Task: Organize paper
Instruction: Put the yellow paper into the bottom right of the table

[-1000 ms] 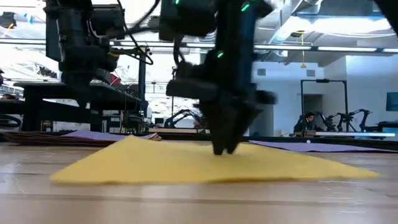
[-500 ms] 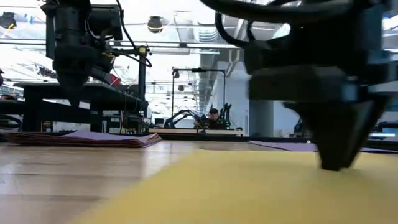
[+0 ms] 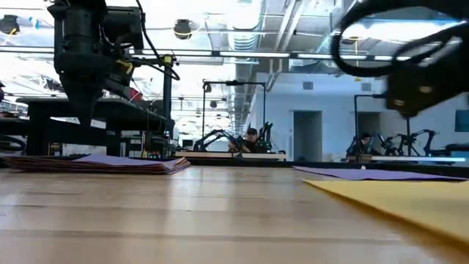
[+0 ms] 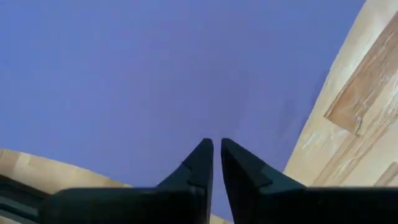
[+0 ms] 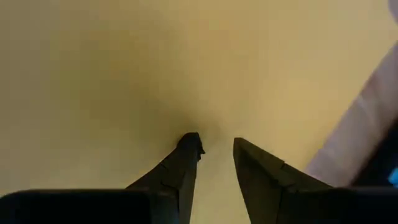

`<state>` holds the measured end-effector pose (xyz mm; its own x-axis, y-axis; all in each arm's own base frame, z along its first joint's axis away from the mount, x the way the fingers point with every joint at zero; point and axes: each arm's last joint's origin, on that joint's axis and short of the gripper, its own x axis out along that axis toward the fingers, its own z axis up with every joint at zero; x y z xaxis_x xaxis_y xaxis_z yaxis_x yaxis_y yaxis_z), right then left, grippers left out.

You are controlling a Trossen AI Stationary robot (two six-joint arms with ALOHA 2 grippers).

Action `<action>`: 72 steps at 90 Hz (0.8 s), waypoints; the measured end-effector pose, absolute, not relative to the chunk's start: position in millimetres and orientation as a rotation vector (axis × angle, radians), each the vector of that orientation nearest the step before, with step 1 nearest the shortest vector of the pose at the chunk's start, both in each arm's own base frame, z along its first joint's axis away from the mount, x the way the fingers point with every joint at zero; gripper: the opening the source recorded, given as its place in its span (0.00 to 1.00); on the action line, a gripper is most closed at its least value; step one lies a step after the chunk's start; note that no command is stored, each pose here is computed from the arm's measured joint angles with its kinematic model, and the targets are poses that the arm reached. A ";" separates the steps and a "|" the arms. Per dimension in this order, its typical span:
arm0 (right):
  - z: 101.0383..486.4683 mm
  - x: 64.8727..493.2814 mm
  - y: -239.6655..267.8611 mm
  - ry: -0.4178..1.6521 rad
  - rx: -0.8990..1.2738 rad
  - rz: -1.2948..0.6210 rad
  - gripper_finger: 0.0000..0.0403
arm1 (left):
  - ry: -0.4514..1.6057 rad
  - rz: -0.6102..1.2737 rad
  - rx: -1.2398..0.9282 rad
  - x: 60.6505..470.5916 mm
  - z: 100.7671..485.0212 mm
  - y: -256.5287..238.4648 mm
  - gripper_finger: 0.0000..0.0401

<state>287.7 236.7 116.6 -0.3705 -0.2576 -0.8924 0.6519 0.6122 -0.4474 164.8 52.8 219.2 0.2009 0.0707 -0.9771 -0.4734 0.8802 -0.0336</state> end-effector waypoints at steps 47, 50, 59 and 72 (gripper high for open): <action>106.5 254.6 240.8 1.825 0.215 -1.071 0.25 | 1.316 0.412 -0.387 164.8 219.2 52.8 0.04; 105.7 253.8 240.0 1.823 0.220 -1.085 0.25 | 1.316 0.413 -0.388 164.8 219.2 52.8 0.04; 102.2 249.6 236.7 1.844 0.204 -1.098 0.25 | 1.316 0.414 -0.389 164.8 219.2 52.8 0.04; 99.5 242.1 230.8 1.874 0.202 -1.131 0.25 | 1.316 0.416 -0.393 164.7 219.2 52.7 0.04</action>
<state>242.1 230.8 99.5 -0.5734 -0.2920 -0.7655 0.5410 0.5667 -0.6214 164.7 52.7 219.2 0.2005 0.0706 -0.9772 -0.5044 0.8625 -0.0412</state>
